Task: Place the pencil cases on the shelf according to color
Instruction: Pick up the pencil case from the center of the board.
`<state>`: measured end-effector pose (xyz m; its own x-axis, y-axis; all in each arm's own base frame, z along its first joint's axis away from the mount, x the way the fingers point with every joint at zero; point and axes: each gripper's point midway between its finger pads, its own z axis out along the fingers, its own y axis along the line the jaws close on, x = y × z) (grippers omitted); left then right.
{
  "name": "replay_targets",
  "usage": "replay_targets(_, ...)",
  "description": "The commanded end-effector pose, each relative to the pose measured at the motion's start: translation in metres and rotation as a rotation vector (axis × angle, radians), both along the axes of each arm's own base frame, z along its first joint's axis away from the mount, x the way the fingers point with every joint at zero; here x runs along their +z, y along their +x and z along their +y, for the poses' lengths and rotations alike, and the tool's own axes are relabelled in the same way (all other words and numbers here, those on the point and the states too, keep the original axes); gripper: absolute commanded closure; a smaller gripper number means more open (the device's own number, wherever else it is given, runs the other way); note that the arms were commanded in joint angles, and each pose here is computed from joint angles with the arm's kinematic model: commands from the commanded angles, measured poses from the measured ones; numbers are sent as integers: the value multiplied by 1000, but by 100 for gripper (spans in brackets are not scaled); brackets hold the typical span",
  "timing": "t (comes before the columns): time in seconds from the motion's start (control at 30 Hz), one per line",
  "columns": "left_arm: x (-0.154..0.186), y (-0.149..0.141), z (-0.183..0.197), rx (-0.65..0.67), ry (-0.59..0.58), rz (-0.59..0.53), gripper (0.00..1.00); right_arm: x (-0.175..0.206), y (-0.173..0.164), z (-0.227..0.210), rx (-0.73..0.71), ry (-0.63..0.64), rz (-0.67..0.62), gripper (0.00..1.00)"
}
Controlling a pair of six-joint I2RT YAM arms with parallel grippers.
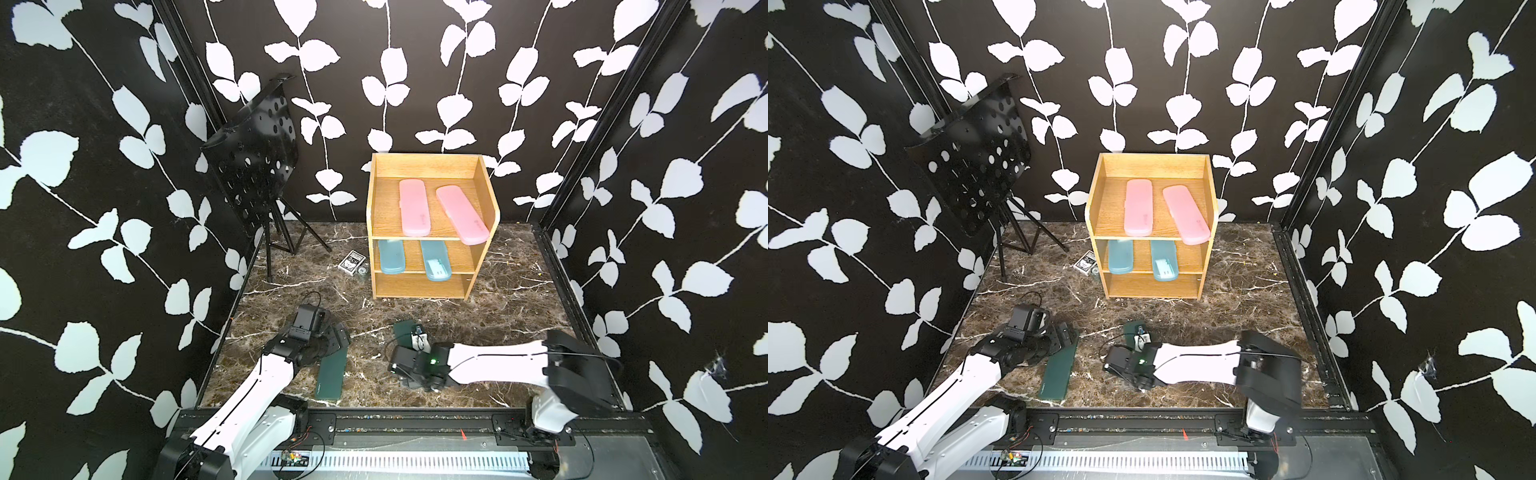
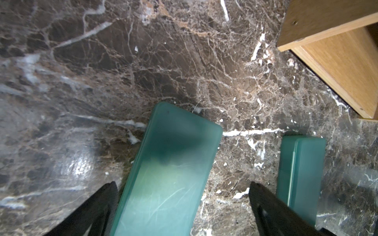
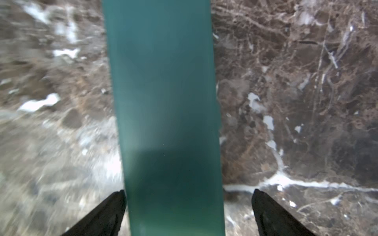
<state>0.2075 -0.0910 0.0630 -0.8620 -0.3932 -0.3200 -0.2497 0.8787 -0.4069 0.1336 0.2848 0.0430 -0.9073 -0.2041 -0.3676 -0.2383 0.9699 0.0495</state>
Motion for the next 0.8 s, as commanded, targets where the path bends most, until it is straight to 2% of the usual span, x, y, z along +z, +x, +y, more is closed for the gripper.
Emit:
replay_targets(0.0,-7,-8,2,-11,17,31,1,-1,-7,3,63,82,3,1)
replay_targets(0.27,-9,-9,3,-12,26,38,1,-11,-21,1,179,73,36,1)
replay_targets(0.47,-7,-11,4,-16,37,39,1,-23,-21,0,160,35,47,1)
replay_targets(0.7,-9,-12,4,-14,39,45,1,-43,-25,-16,83,-86,47,1)
replay_targets(0.77,-10,-11,4,-15,39,46,1,-46,-26,-17,75,-86,48,4)
